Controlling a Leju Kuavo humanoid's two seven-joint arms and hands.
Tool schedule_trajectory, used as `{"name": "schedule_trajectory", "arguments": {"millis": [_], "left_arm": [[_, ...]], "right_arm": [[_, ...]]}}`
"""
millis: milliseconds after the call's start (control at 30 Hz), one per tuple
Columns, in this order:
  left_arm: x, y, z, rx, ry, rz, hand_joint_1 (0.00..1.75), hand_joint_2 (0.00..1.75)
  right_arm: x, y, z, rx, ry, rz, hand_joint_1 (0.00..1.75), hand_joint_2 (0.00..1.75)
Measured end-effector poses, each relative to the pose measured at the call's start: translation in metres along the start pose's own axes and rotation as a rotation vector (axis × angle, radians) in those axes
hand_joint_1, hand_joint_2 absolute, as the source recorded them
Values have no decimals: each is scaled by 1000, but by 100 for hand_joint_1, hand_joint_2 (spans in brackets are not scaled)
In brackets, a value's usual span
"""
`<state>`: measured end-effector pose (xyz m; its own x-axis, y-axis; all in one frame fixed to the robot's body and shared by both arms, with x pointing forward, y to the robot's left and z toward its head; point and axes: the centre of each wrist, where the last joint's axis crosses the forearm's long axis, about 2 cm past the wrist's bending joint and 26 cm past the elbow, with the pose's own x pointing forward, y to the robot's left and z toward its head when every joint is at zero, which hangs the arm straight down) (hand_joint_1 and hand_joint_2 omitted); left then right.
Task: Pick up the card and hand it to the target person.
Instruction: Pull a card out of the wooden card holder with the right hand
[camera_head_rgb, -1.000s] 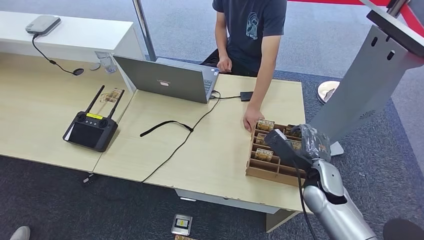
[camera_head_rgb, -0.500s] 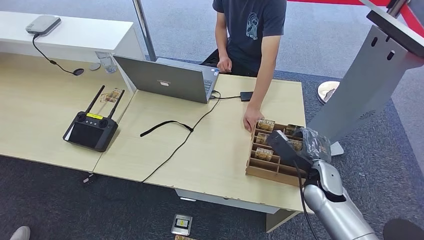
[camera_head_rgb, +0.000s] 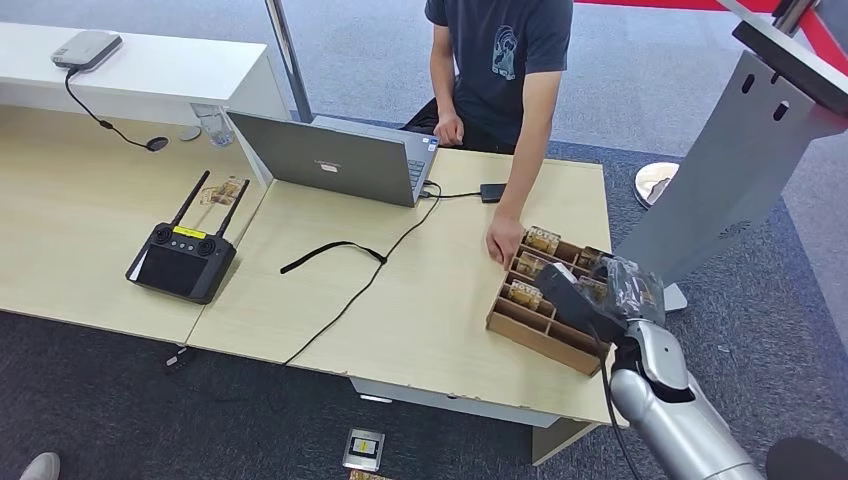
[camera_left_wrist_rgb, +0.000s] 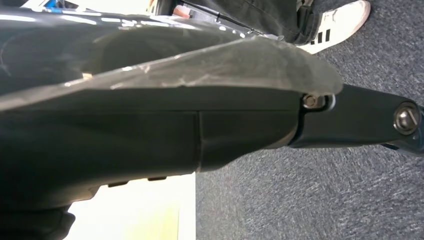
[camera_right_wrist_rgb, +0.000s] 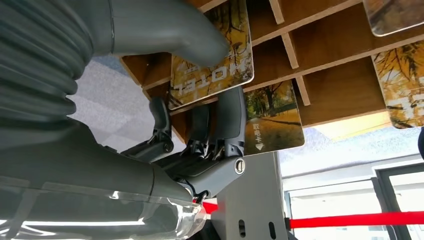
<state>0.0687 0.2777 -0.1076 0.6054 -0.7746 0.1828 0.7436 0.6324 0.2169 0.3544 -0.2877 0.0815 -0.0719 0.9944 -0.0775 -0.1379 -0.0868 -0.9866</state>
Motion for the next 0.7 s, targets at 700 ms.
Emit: {"name": "schedule_trajectory", "arguments": {"millis": [700], "left_arm": [[0, 0, 0, 10, -8, 0, 0, 0]], "right_arm": [[5, -11, 3, -267, -128, -36, 175, 175]]}}
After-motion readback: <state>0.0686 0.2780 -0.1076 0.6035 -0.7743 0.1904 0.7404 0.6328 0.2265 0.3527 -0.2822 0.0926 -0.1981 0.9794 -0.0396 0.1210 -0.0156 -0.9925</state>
